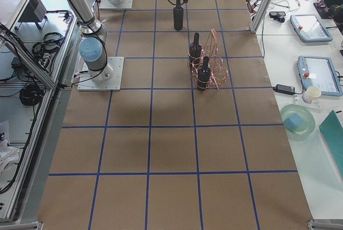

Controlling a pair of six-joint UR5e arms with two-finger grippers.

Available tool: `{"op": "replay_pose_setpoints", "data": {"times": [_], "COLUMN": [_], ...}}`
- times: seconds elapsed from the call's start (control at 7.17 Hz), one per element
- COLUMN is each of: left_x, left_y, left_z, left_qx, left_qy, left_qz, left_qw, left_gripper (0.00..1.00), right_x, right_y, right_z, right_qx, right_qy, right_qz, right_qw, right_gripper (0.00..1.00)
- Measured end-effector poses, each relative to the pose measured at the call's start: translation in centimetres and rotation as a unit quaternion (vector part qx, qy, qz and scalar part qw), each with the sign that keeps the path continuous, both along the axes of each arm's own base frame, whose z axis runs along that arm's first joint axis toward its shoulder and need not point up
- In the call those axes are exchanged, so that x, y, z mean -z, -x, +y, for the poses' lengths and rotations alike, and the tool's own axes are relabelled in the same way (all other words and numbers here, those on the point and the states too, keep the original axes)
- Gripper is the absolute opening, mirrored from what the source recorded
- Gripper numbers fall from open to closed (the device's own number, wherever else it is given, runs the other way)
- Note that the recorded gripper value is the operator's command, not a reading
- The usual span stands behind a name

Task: Place wine into wine basket
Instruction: 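Release the bottle upright and withdraw the left gripper while the right arm reaches over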

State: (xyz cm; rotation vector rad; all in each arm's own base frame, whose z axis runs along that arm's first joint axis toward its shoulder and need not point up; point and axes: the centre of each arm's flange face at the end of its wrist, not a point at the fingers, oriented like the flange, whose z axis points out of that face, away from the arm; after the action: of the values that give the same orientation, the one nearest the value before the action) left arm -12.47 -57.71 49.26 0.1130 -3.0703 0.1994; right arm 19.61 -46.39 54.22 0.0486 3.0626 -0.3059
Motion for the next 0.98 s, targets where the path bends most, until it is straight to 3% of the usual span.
{"op": "replay_pose_setpoints", "data": {"times": [0.28, 0.56, 0.98], "left_x": [-0.4, -0.7, -2.0], "left_y": [-9.0, -14.3, -15.2], "left_z": [-0.9, -0.3, 2.1], "left_qx": [-0.050, -0.080, -0.069], "left_qy": [-0.004, -0.017, -0.037], "left_qz": [-0.013, -0.043, -0.065], "left_qw": [0.9986, 0.9957, 0.9949], "left_gripper": [1.00, 1.00, 1.00], "right_x": [1.2, 3.6, 8.3], "right_y": [-6.4, -15.1, -20.0], "right_z": [-0.6, -2.9, -3.0], "right_qx": [0.028, 0.063, 0.087], "right_qy": [0.000, -0.011, -0.043], "right_qz": [-0.012, -0.010, 0.006], "right_qw": [0.9995, 0.9979, 0.9953], "right_gripper": [1.00, 1.00, 1.00]}}
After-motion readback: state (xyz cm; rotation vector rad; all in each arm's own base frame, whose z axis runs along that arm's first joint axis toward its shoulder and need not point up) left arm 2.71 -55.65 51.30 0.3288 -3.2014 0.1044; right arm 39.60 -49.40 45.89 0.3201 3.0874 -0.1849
